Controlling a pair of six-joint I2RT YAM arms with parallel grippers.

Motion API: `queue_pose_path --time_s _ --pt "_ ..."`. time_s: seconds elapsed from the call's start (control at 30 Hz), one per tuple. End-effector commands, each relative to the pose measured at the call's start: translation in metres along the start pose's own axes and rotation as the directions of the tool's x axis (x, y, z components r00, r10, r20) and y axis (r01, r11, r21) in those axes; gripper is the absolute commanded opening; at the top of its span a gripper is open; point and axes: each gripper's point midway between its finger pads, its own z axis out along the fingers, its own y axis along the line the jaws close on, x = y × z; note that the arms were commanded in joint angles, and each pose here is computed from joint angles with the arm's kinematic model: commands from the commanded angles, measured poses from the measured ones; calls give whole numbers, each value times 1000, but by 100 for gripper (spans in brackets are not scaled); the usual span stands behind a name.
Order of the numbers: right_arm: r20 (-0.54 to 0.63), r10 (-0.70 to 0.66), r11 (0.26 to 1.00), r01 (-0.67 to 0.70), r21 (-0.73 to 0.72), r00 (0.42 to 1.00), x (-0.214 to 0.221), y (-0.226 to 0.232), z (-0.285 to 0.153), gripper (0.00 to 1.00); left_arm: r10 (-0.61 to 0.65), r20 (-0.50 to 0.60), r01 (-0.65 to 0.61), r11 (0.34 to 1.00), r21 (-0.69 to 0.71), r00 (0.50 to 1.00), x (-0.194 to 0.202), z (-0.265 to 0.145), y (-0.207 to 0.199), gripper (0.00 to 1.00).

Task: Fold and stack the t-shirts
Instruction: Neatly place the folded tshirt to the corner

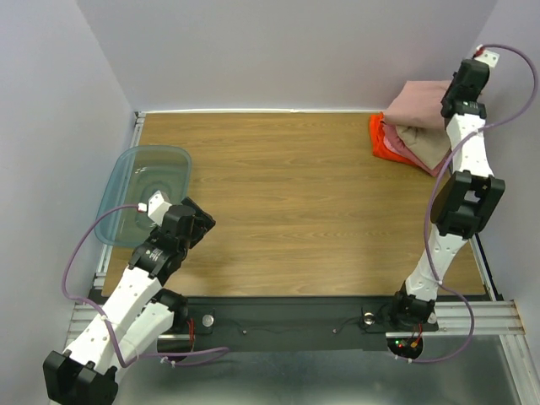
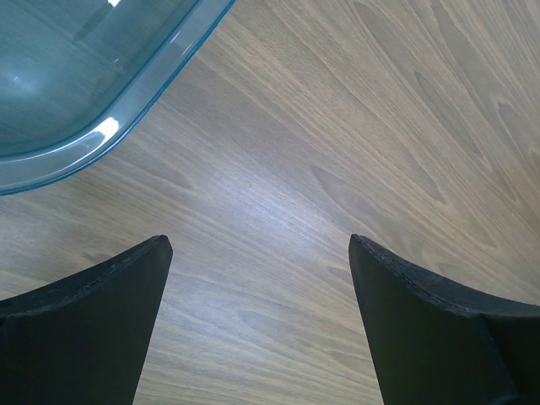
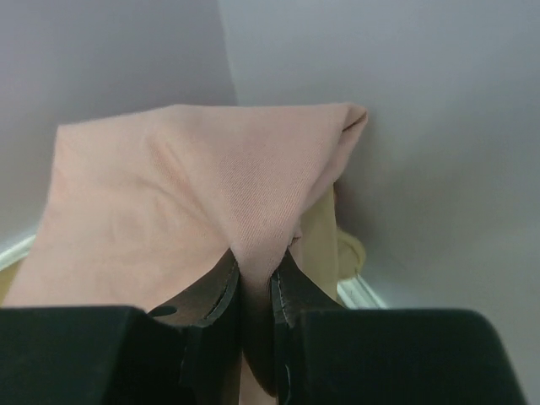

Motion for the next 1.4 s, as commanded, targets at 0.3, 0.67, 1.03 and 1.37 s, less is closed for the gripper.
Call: queue_pose_path --time_s 0.3,0.67,1.03,1.37 --pt "-213 142 988 -152 -31 967 99 -5 18 29 -8 52 8 1000 13 999 -18 -4 -12 98" --pt "-112 165 986 -168 -18 980 44 -20 -17 99 -4 44 4 1000 12 999 -16 -1 -12 98" --pt "-140 151 877 -198 -438 979 9 50 -52 100 11 31 -11 1000 13 999 -12 3 -13 98" --pt "-220 102 969 -146 -197 970 88 27 25 100 21 20 -21 1000 3 1000 -8 6 -12 98"
